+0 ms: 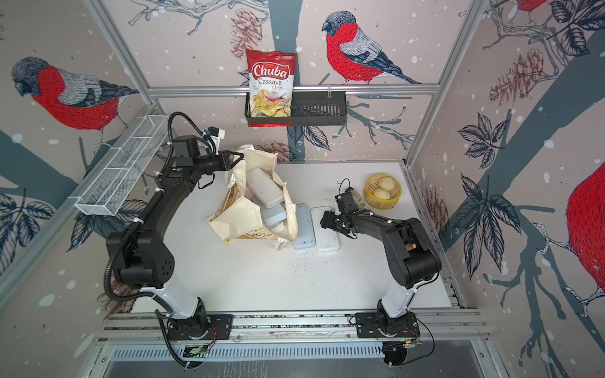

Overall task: Take out the pencil case from the canvas bag
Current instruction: Place the pencil case at the center of the board.

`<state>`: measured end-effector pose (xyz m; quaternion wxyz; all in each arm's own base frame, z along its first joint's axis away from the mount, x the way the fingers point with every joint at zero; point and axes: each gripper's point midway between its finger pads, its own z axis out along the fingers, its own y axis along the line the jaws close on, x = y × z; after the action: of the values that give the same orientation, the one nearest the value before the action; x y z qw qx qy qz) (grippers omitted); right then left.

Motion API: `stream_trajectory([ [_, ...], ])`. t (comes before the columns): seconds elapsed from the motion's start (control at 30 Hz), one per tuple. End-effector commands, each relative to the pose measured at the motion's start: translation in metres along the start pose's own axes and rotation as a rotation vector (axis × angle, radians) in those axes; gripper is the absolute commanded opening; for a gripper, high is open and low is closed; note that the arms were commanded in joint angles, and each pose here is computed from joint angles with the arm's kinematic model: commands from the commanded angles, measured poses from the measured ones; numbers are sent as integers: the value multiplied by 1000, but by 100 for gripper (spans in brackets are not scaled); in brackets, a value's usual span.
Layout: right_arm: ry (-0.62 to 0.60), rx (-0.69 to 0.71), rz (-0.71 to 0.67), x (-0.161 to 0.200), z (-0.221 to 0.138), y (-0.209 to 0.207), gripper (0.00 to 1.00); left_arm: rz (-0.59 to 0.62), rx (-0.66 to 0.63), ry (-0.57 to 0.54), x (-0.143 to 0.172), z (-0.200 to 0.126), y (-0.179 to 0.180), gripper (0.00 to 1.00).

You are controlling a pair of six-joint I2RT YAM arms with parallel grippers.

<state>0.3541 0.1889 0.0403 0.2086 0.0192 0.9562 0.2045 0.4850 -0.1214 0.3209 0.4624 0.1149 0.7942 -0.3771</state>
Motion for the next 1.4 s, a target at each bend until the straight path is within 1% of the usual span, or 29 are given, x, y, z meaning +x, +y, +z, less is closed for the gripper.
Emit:
stream_trajectory([
  [0.0,-20,31,24,-4,-11,-3,77,7,14,4,0,-1,-5,0],
  [0.2,-47,4,11,4,-32,5,78,8,19,3,0,-1,-7,0],
  [0.37,-41,-13,3,28,-49,8,75,14,19,6,1,0,-9,0],
  [0.53,-12,-23,15,60,-58,5,70,7,22,9,2,2,-7,0],
  [0.7,9,-10,35,82,-60,-7,58,2,23,14,4,4,-6,0],
  [0.77,16,-2,36,87,-60,-11,56,4,24,13,4,4,-6,0],
  [0.9,7,11,31,84,-59,-13,57,2,26,15,4,5,-7,0],
  [0.97,-2,17,30,79,-58,-14,62,4,26,15,5,5,-8,0],
  [1.0,-5,19,31,77,-57,-15,63,5,26,15,4,5,-8,0],
  [1.2,-19,-63,47,64,-51,-7,63,11,26,15,4,5,-11,0],
  [1.37,-25,-89,-1,53,-47,-1,64,11,25,16,4,5,-10,0],
])
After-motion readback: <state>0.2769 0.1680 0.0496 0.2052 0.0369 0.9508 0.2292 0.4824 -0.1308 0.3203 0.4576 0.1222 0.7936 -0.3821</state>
